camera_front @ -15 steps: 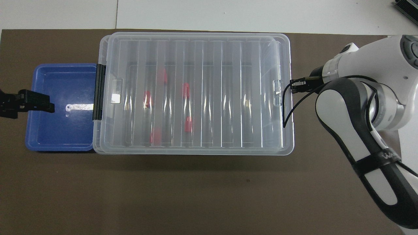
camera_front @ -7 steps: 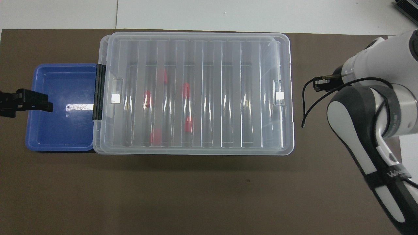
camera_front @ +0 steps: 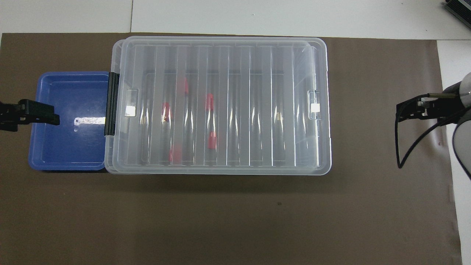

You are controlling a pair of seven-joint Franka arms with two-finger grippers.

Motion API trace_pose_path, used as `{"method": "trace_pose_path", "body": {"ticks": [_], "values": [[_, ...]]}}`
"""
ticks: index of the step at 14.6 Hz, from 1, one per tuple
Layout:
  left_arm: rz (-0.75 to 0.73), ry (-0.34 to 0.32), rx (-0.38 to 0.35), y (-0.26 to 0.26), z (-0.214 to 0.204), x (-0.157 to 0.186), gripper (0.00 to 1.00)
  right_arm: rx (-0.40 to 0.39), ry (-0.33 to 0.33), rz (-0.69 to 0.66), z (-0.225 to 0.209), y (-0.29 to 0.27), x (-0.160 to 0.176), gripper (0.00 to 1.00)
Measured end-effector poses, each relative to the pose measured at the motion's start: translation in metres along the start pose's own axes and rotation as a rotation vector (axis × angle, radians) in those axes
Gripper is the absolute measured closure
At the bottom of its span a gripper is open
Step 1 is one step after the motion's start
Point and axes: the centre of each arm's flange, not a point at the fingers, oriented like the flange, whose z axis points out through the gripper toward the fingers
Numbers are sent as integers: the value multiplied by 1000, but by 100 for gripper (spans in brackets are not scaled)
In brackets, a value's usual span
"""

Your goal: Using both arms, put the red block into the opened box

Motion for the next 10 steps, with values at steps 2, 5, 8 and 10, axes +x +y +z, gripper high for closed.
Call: {"method": "trace_pose_path", "body": {"ticks": [2,5,8,10], "values": [[-2,-6,0,-1,2,2,0,0,-11,17,-15,10,-6,0],[-6,-39,3,-4,6,10,0,0,-16,21,-15,13,-7,0],[1,-37,10,-2,6,20,0,-2,-27,-6,-10,7,-7,0],[1,-34,13,-2,5,22,0,-2,-32,-26,-8,7,-8,0]]}}
